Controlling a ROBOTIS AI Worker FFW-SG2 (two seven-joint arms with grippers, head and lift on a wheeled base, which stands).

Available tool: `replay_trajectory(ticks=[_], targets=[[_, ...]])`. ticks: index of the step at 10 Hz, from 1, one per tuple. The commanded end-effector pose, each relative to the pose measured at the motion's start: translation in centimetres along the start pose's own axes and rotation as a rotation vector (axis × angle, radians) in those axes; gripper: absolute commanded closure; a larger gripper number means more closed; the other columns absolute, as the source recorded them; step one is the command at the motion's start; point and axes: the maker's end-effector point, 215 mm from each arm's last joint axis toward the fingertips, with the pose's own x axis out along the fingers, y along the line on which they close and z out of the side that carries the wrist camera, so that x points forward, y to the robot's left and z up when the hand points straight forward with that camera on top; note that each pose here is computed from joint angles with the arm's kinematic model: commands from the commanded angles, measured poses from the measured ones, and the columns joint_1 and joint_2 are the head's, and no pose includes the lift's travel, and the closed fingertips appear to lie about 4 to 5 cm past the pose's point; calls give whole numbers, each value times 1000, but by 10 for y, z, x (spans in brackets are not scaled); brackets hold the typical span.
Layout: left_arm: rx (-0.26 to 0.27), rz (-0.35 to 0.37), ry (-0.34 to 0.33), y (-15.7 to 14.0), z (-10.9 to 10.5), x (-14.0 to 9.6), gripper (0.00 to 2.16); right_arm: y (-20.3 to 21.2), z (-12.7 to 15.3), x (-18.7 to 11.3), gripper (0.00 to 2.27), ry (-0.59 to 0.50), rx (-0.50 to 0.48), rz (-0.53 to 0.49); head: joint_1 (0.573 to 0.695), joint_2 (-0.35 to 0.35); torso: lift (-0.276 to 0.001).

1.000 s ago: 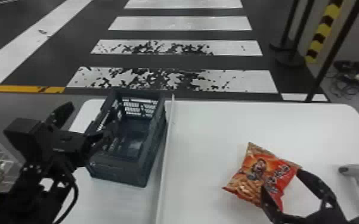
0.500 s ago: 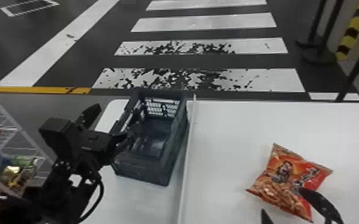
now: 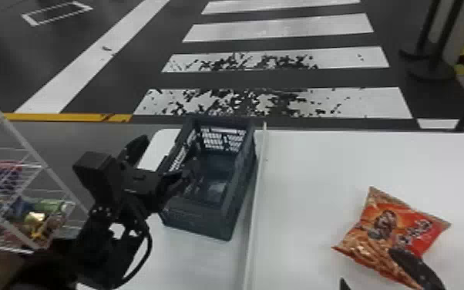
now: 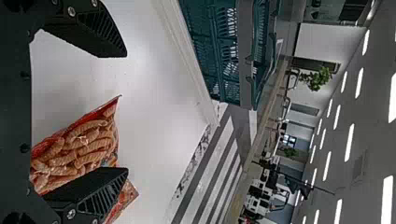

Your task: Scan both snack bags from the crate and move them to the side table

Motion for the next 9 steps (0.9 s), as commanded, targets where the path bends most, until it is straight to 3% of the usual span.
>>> replay_trajectory(ticks=[1,6,9], targets=[[1,1,0,-1,0,0,36,9,-4,2,127,21,-53,20,695,212,-95],[-3,-14,4,-8,-2,-4,39,10,-59,10,144,183,-249,64,695,211,-95],[-3,-25,4,-11,-2,-4,43,-10,-64,12,137,221,-318,13,695,179,-95]])
